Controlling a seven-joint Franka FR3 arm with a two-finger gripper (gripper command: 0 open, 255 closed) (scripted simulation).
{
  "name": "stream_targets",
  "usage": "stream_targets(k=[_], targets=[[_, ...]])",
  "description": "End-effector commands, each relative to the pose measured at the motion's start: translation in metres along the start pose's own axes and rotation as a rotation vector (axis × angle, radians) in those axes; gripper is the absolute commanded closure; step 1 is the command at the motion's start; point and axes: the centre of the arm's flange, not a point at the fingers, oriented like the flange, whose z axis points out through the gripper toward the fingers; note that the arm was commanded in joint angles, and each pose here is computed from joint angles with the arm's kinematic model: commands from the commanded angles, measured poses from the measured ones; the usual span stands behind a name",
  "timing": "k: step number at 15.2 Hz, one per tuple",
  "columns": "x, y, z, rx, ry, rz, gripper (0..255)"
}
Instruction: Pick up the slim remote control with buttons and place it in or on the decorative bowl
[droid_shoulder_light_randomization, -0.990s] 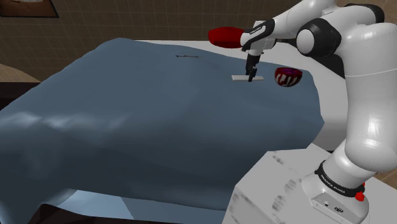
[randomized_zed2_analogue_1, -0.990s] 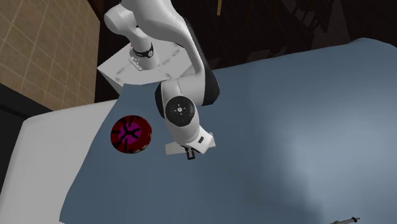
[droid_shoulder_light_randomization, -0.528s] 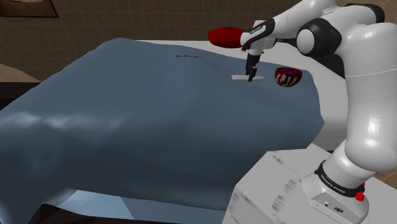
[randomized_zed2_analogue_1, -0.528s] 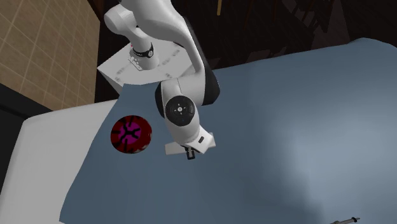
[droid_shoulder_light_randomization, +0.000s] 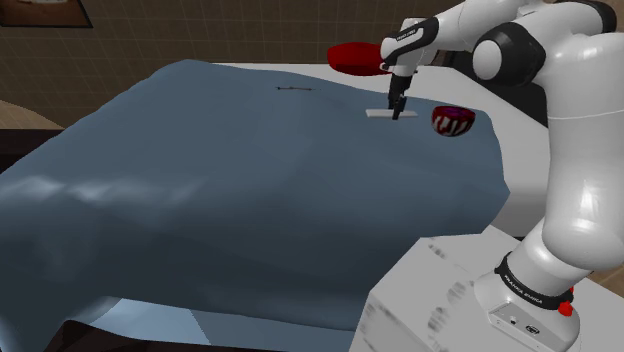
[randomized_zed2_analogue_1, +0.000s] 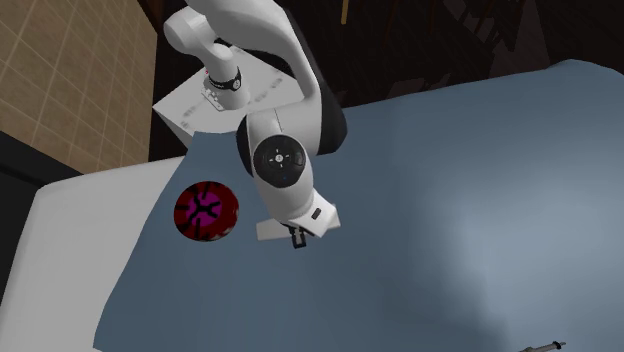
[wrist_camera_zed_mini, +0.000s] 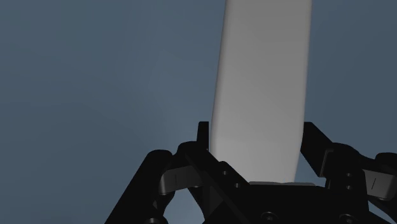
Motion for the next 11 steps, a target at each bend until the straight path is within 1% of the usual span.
stream_targets(k=[1,11], targets=[[0.000,0.000,-0.011,0.000,0.000,0.000,255],[0.001,-0.001,-0.064,0.000,0.000,0.000,255]])
